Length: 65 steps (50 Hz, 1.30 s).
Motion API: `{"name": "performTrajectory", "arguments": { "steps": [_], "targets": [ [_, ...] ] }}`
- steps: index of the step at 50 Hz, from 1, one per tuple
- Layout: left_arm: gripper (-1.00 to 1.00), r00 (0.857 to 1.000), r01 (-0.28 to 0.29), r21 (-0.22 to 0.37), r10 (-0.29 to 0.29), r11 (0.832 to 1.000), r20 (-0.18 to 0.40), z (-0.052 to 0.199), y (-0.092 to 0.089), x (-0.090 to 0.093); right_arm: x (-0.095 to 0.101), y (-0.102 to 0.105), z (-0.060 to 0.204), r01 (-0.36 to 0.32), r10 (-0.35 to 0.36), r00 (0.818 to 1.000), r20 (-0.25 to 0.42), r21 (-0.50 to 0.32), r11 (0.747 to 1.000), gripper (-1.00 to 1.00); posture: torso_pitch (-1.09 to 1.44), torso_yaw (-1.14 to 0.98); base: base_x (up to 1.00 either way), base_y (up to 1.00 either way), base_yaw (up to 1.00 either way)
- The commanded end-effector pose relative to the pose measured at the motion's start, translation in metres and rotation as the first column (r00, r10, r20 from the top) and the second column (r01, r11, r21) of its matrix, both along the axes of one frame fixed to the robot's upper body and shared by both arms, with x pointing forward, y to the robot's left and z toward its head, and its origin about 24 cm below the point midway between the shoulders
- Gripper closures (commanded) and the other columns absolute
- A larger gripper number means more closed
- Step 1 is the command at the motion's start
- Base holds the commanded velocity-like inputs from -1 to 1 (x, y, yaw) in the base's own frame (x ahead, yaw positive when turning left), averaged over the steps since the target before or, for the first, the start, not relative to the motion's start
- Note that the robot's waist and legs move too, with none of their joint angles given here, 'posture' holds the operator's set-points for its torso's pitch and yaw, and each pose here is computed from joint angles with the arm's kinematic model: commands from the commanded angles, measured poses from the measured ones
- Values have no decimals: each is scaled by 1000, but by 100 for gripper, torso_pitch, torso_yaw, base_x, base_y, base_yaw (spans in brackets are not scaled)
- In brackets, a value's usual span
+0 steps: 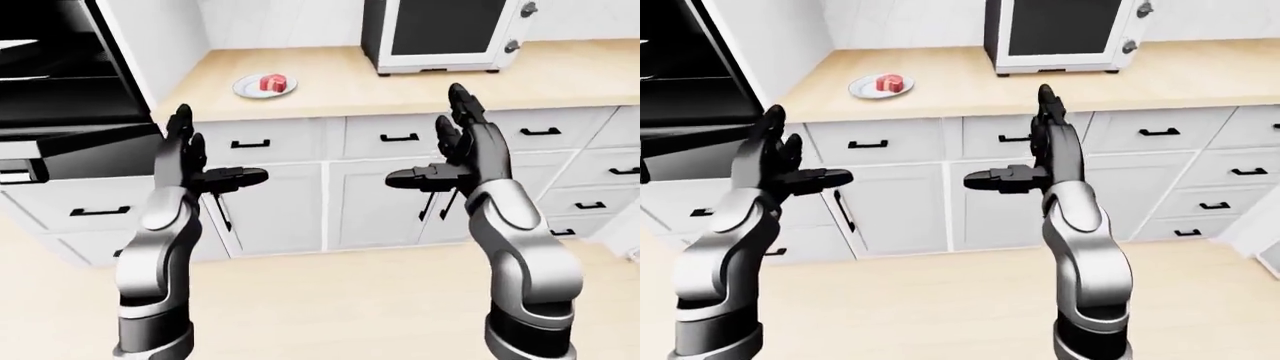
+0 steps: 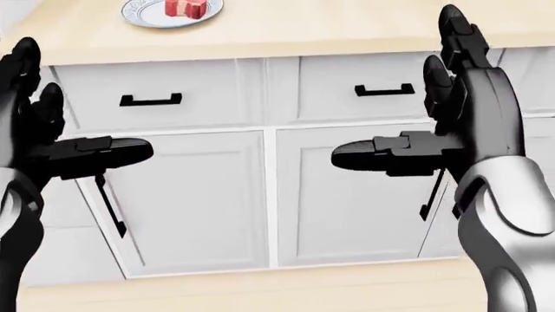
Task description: Place the steak on the top rack of the oven.
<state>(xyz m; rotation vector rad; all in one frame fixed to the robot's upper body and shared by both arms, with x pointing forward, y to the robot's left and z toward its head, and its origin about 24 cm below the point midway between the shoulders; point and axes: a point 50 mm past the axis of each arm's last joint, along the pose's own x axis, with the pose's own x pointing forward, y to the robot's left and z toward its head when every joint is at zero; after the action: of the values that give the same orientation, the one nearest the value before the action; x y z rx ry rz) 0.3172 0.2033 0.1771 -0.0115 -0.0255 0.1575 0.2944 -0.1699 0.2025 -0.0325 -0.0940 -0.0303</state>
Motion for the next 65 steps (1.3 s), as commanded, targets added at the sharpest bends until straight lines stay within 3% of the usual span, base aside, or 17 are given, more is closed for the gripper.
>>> {"name": "performTrajectory", "arguments": {
  "steps": [1, 49, 65],
  "targets": [
    [-100, 997, 20, 9, -21, 1000, 81, 17, -5, -1, -3, -3, 14, 13, -13, 996, 83, -6, 1000, -100, 0, 0, 23, 8, 0],
    [-100, 998, 3, 7, -4, 1000, 67, 13, -1, -1, -4, 0, 17, 12, -11, 997, 82, -12, 1000, -100, 0, 0, 23, 16, 0],
    [-100, 997, 11, -18, -9, 1000, 80, 24, -2, -1, -2, 2, 25, -1, 2, 996, 92, -13, 1000, -100, 0, 0, 24, 24, 0]
  ]
}}
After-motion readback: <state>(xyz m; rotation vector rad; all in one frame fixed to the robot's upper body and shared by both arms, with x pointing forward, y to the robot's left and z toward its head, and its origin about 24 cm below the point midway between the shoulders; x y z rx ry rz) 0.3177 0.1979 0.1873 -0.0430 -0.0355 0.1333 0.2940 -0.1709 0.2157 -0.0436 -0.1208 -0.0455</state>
